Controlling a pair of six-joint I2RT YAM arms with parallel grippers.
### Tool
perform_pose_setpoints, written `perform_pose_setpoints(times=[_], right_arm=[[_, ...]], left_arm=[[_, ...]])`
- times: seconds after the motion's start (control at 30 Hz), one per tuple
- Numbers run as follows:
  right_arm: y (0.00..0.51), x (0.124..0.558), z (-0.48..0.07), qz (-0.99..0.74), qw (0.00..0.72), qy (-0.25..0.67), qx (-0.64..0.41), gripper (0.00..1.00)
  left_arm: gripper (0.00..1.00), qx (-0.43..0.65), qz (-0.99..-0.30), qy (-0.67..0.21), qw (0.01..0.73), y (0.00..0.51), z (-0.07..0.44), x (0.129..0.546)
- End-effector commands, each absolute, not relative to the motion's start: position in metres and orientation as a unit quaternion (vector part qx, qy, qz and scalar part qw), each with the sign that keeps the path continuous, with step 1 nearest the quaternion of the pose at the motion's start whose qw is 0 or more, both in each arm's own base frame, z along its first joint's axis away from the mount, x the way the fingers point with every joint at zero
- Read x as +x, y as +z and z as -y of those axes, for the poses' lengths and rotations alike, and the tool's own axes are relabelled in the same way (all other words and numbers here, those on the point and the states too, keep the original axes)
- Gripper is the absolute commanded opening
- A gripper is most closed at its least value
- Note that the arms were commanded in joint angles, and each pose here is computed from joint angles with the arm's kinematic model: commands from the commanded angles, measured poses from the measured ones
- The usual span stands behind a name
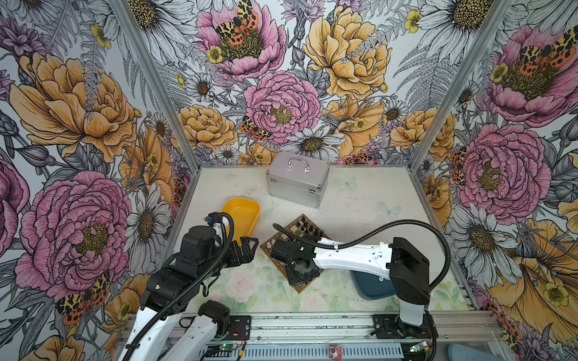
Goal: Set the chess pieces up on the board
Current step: 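Lower the white pawn onto its square and open the right gripper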
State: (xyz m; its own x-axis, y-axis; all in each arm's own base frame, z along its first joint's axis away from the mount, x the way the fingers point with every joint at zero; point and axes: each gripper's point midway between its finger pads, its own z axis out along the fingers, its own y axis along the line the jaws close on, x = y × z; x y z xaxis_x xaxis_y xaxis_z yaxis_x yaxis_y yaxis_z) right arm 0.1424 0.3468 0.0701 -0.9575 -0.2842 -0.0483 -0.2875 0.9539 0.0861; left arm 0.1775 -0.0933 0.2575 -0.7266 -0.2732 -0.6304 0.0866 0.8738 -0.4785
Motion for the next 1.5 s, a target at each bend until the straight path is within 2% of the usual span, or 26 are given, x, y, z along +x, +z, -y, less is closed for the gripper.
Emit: perform_pose_setpoints(times=[0.0,0.43,1.47], right_arm=[[0.061,0.142,-0.355,-0.989,0.017,0.053,-0.136,0.07],[0.043,0.142,-0.340,-0.991,0.012,0.032,-0.133,0.07],[0.051,0.159,-0.332,-0.992,0.029,0.035,-0.121,0.08]], left_arm=[[0.99,-0.038,-0.893,-0.246,0.376,0.269,0.092,0.173],[0.99,-0.038,-0.895,-0.244,0.372,0.270,0.092,0.175],[0.99,-0.041,-0.896,-0.233,0.375,0.273,0.090,0.182]])
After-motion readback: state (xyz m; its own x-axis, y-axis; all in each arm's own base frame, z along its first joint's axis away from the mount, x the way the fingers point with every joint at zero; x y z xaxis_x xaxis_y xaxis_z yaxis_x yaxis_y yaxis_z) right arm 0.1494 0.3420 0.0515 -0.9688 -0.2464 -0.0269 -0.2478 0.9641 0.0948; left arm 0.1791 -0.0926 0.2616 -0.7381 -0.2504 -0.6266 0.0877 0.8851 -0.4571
